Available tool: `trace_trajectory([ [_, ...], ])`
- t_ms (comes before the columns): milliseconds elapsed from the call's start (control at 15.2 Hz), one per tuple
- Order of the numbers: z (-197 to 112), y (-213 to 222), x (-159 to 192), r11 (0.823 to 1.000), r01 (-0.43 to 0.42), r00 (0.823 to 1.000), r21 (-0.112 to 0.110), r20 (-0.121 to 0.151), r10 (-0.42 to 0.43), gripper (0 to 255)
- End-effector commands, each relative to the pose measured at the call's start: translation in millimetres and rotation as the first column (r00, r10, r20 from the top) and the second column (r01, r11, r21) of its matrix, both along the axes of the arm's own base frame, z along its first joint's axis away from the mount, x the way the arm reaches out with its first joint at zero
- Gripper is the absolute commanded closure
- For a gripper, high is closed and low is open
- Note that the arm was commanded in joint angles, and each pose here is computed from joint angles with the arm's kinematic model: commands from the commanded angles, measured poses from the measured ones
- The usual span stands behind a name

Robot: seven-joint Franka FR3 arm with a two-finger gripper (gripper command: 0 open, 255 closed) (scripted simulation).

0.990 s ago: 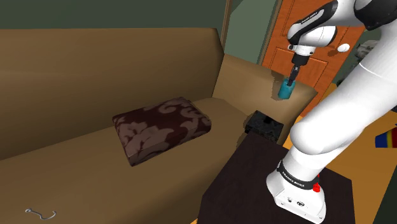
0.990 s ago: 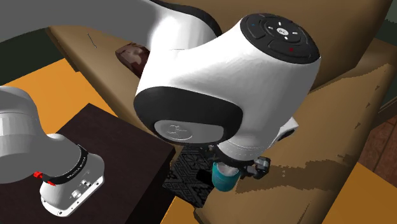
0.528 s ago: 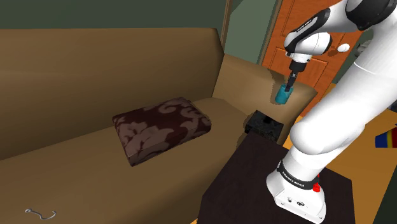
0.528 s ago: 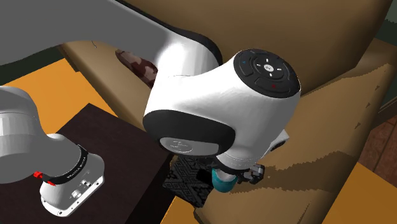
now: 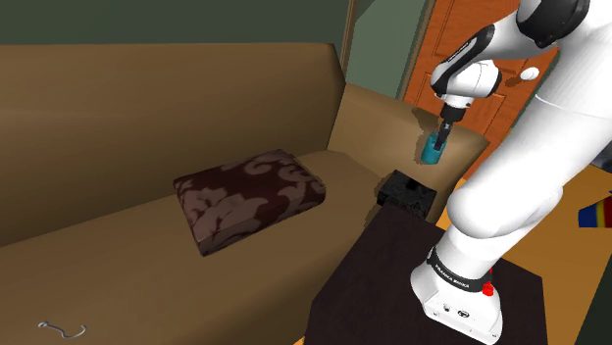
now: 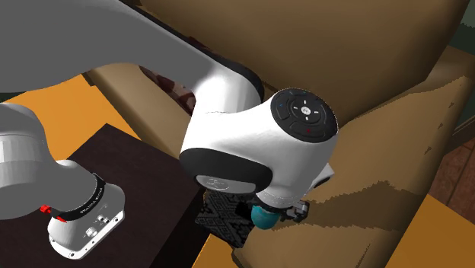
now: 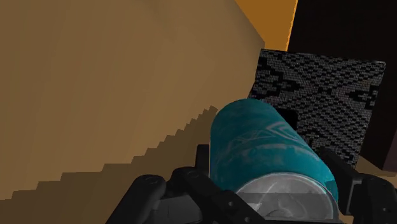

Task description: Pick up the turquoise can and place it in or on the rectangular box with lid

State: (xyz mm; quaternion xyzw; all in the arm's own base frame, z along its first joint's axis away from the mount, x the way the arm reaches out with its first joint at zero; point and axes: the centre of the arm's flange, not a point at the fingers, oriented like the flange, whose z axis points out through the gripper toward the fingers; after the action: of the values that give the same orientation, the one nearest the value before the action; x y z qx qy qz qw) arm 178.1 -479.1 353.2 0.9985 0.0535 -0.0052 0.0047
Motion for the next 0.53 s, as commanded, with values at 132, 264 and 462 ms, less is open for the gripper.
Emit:
trace_trajectory([
  [132, -17.7, -2.0, -3.3, 1.0, 0.004, 1.0, 0.0, -0.004, -0.004, 255],
  [264, -17.7, -2.0, -3.3, 1.0, 0.004, 1.0, 0.0, -0.004, -0.004, 255],
  [462, -17.7, -2.0, -3.3, 1.0, 0.004, 1.0, 0.0, -0.004, -0.004, 255],
])
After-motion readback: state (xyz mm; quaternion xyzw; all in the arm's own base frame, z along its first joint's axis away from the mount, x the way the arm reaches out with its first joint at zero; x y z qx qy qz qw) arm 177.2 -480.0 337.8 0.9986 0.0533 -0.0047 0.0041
